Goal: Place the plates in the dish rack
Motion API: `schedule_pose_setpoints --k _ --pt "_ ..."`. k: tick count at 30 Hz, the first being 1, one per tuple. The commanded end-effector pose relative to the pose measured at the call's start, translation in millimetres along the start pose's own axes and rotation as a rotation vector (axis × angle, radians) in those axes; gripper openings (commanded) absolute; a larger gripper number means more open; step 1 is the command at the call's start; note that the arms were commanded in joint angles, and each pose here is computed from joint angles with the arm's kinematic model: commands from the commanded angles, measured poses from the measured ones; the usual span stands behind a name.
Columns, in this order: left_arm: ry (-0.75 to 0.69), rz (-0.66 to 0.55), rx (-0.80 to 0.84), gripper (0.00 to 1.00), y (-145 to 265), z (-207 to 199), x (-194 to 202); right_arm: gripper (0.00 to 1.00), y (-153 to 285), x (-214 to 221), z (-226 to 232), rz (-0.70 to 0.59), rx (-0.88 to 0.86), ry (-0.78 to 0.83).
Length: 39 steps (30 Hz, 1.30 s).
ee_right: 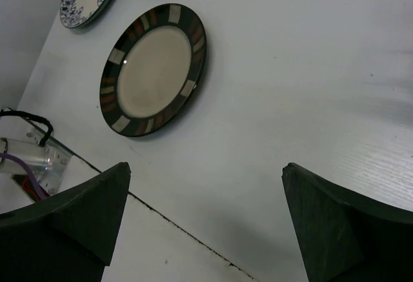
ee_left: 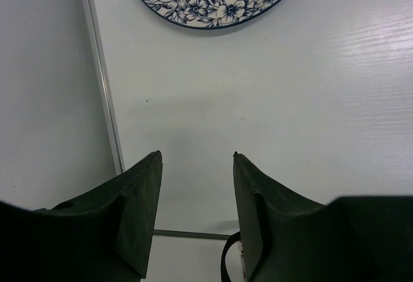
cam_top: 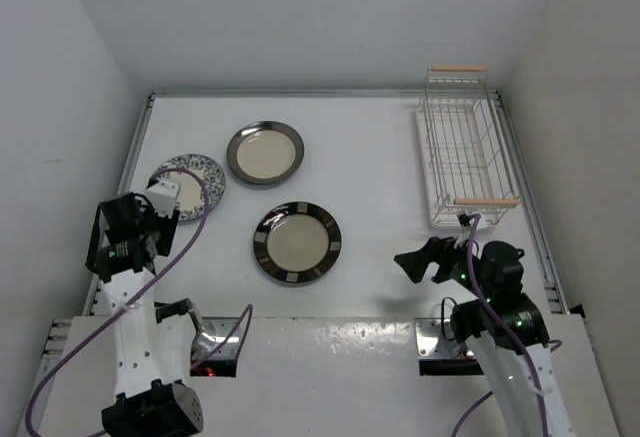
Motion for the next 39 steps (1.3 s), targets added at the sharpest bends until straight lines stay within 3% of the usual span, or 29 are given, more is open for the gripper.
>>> schedule_pose_setpoints --k 1,7,11,15,18,19,20,22,25,26,27,28,30,33,39 --pt "-0.004 -0.033 -0.003 0.52 3 2 -1 1.0 0 -2 2 -0.014 -0.025 0.0" --pt "-0.008 -0.061 -0.025 0.58 9 4 0 1.0 0 -12 -3 -0.013 0.092 0.0" --pt "-0.004 -0.076 -0.042 0.62 13 4 0 1.0 3 -57 6 -0.04 0.158 0.067" --pt "0.004 -0.084 -0.069 0.65 12 5 2 1.0 -15 -115 22 -0.103 0.101 0.098" --pt "0.015 -0.089 -0.093 0.66 10 6 2 1.0 -60 -148 29 -0.029 0.048 0.103" --pt "0.016 -0.08 -0.087 0.66 7 5 5 1.0 -66 -165 36 -0.041 0.04 0.147" --pt "0.015 -0.091 -0.093 0.68 7 6 3 1.0 -96 -159 26 0.076 0.081 0.166" --pt "0.013 -0.106 -0.09 0.69 4 6 2 1.0 -113 -174 55 0.102 0.087 0.299" --pt "0.026 -0.089 -0.069 0.71 -5 6 2 1.0 -162 -157 61 0.273 0.017 0.348" --pt "0.028 -0.076 -0.061 0.71 -8 7 2 0.96 -179 -144 57 0.348 -0.023 0.313" --pt "0.028 -0.079 -0.047 0.72 -10 9 -4 0.88 -196 -129 51 0.418 -0.047 0.258" --pt "0.036 -0.089 -0.028 0.72 -10 10 -10 0.65 -219 -111 38 0.507 -0.028 0.216" --pt "0.048 -0.096 0.004 0.73 -17 13 -18 0.5 -230 -97 33 0.582 -0.036 0.181" --pt "0.092 -0.151 0.034 0.75 -23 18 -36 0.56 -253 -61 18 0.738 -0.069 0.074" --pt "0.154 -0.112 0.135 0.75 -48 19 -47 0.6 -258 -11 5 0.785 -0.136 -0.025"
Point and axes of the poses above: each gripper's point midway between its finger pads, its own y axis back along the fingers, its own z axis along the line the jaws close on, x = y × z, the point moved 10 cm from there along y, back along the fingers, and after that the axes turned 4 degrees about y, right-handed, at the moved point
